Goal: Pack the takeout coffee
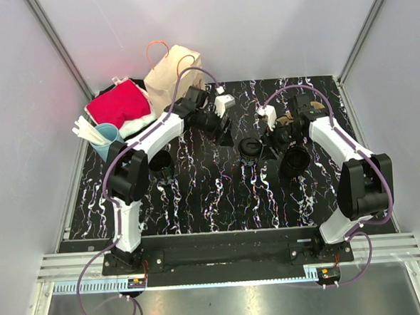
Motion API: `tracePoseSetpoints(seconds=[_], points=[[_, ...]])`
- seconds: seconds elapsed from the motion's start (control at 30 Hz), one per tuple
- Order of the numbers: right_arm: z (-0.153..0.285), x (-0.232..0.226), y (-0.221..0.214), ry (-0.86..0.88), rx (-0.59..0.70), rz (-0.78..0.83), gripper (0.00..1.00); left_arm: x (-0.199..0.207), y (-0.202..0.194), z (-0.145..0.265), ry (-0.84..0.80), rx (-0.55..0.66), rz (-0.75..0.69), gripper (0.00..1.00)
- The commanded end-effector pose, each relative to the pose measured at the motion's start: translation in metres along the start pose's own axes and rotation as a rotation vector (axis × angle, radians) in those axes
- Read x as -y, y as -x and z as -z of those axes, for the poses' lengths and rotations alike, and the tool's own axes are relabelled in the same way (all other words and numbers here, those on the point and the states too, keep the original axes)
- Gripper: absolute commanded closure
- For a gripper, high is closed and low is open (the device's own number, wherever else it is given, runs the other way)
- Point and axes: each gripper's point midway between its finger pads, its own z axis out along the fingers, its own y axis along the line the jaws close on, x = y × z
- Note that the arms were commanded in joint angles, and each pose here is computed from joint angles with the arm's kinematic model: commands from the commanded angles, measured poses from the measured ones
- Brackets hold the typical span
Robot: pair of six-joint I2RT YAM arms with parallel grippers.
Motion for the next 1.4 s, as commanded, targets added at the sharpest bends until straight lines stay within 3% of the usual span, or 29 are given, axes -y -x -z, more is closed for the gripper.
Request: tracePoseSetpoints(seconds=[0.0,0.2,0.5,0.7,0.9,1.37], points=[[-0.003,-0.008,-0.002,0.064,0.004,0.044,0.4,0.004,0.001,-0.005,-0.111,0.044,-0.062,0.2],[-0.007,-0.009,-0.005,0.049,0.009,-0.048,0.49,0.004,0.018,-0.019,-0.209,0.126,-0.03,0.19],[-0.017,-0.039,-0.014,0.236,0.011,-0.257,0.41,0.003,0.028,-0.034,-0.329,0.239,-0.06,0.1],[-0.028,-0.035,-0.036,0.288,-0.029,-0.353,0.52,0.009,0.028,-0.045,-0.486,0.269,0.022,0.09],[-0.017,-0.024,-0.033,0.245,-0.016,-0.333,0.39,0.004,0.025,-0.052,-0.492,0.275,0.06,0.09],[-0.037,0.005,-0.019,0.191,0.025,-0.39,0.35,0.012,0.013,-0.043,-0.475,0.254,0.093,0.09]])
